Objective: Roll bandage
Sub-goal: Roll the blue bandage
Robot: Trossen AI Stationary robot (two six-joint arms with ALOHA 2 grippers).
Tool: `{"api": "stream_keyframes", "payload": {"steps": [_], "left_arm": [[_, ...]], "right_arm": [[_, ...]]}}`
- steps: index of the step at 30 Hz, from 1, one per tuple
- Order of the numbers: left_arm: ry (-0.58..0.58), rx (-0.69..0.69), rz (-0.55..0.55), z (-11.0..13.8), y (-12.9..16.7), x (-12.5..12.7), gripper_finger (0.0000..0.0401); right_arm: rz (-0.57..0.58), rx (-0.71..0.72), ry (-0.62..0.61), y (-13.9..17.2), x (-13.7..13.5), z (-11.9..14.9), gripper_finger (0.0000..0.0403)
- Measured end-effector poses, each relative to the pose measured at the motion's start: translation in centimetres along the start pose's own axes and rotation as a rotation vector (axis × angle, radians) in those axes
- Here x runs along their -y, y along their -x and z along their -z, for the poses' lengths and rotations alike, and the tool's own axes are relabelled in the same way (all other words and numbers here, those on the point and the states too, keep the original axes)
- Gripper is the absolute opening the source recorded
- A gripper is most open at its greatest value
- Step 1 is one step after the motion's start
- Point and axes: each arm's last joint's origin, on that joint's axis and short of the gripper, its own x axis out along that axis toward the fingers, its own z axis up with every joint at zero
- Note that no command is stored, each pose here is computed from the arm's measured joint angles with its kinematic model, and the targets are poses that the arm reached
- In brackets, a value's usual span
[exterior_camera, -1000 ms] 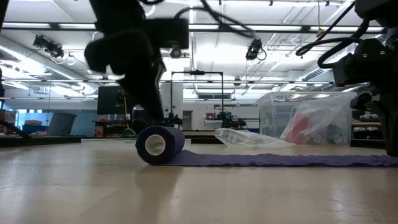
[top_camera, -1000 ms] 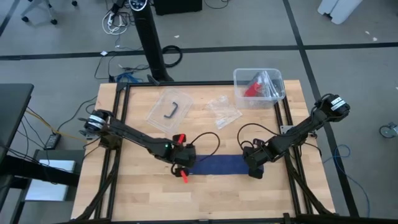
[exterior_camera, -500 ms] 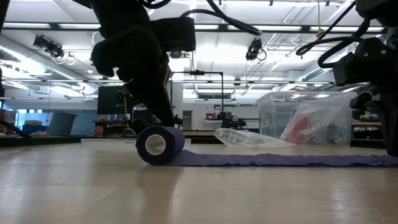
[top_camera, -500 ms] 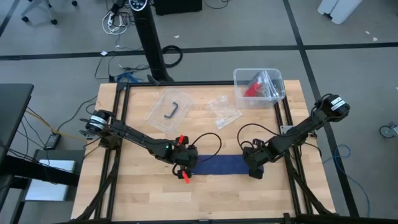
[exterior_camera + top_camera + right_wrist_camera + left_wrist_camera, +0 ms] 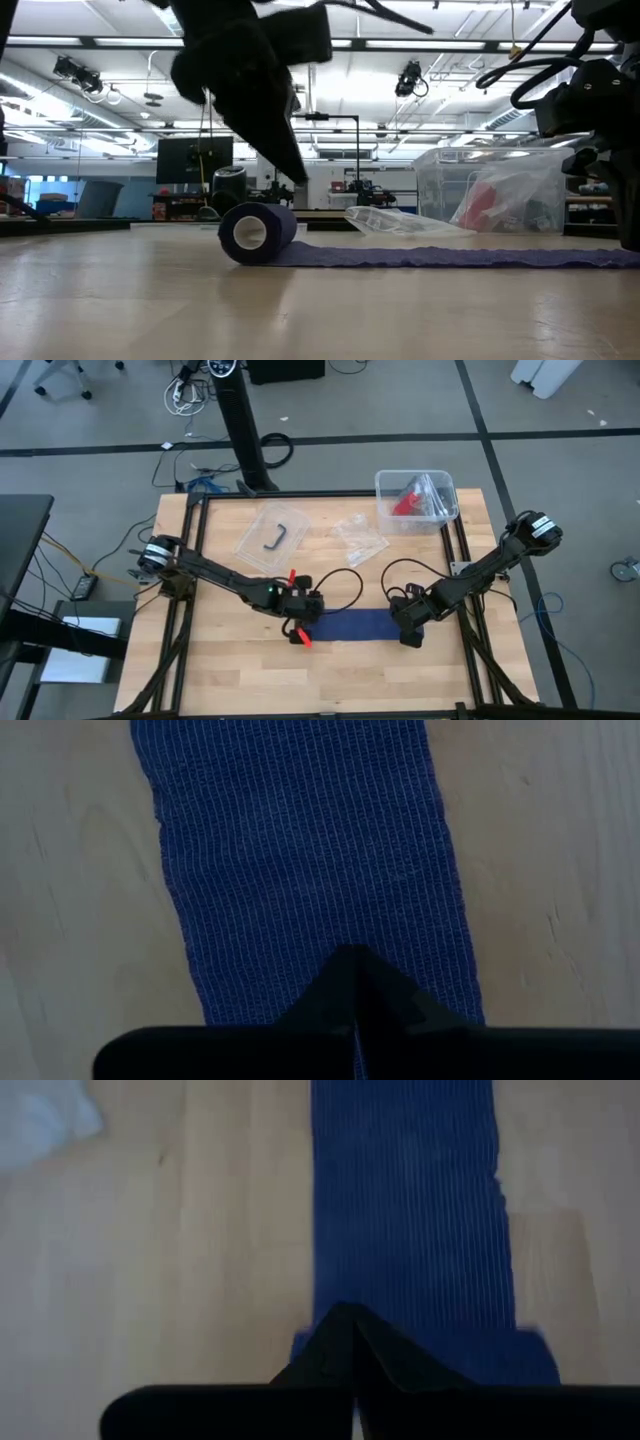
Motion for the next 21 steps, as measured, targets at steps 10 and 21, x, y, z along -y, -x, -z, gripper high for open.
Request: {"api": "stream_keyframes", "payload": {"steps": [10, 21], "left_arm": [[0.003, -0.18, -0.095, 1.6, 0.6, -0.2, 0.0001], [0.04, -0.124, -0.075, 2.6, -1.0, -0.4, 0.0001]], "right_arm": [[0.0, 0.0, 0.0, 0.0, 0.0, 0.0, 0.0], [-0.005, 0.005, 0.005, 0.0, 0.0, 0.0, 0.0]]}}
